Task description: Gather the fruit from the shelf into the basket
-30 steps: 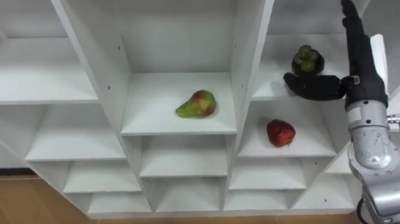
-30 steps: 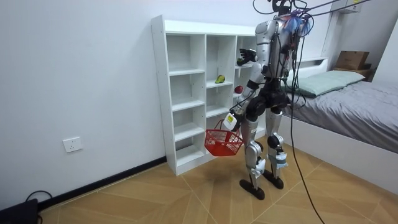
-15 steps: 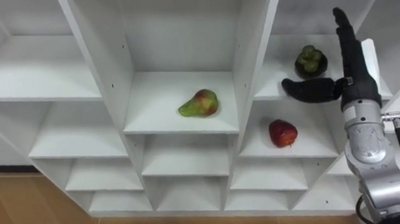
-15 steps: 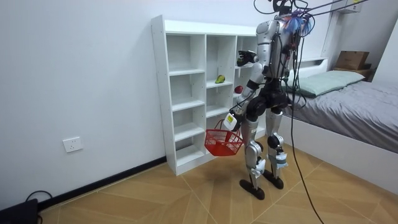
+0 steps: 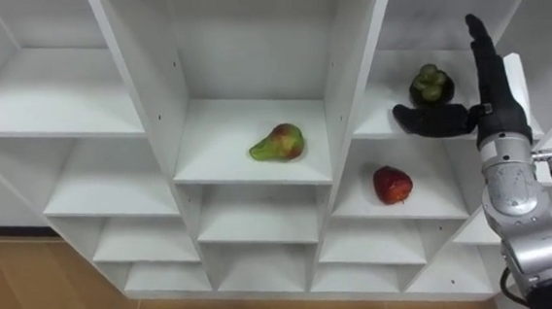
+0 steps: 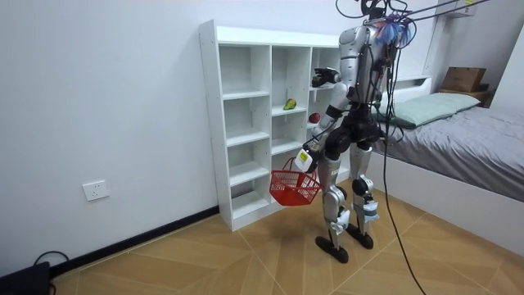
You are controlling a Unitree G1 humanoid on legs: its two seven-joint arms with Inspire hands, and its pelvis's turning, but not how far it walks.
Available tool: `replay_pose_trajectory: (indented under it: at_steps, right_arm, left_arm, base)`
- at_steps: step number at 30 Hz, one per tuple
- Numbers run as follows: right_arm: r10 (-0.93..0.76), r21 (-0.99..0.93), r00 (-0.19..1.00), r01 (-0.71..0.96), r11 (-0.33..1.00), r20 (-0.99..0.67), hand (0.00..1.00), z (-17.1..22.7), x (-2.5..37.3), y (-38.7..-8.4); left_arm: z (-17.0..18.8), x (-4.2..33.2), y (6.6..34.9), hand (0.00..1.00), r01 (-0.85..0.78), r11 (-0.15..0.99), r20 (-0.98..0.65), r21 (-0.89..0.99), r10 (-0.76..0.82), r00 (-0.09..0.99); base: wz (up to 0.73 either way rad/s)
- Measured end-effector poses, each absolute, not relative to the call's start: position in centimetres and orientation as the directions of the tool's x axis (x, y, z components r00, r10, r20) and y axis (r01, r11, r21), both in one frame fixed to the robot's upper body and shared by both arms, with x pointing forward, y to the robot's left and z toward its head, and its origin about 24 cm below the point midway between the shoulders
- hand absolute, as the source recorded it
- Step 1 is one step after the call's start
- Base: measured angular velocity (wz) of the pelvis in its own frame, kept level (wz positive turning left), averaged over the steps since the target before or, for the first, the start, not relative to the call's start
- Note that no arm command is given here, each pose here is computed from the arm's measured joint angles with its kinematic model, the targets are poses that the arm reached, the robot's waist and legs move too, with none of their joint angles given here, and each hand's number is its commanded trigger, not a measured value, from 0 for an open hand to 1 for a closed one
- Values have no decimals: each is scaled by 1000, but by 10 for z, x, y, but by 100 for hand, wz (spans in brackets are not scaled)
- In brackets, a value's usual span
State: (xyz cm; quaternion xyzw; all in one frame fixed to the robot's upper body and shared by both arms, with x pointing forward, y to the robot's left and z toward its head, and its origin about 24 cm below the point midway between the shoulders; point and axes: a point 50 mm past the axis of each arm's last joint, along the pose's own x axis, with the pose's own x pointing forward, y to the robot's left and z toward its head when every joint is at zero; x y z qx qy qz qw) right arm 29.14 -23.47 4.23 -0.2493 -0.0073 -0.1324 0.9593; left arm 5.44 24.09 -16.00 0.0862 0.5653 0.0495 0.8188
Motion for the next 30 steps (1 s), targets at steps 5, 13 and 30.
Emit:
replay_pose_trajectory:
  at_steps: [5,13,30]
  right_arm:
    - [-256,-481,965,253,839,61,0,38,291,-236]
    - [-232,-477,972,221,851,38,0,36,290,-235]
    - [-178,-468,983,136,873,-48,100,23,288,-236]
  left_arm:
    - [-160,54,241,100,15,980,-917,201,183,355]
    - [-159,52,242,100,11,978,-912,206,188,364]
    - [-158,51,242,100,2,979,-911,206,191,364]
  base:
    - [4]
    - [1]
    - [0]
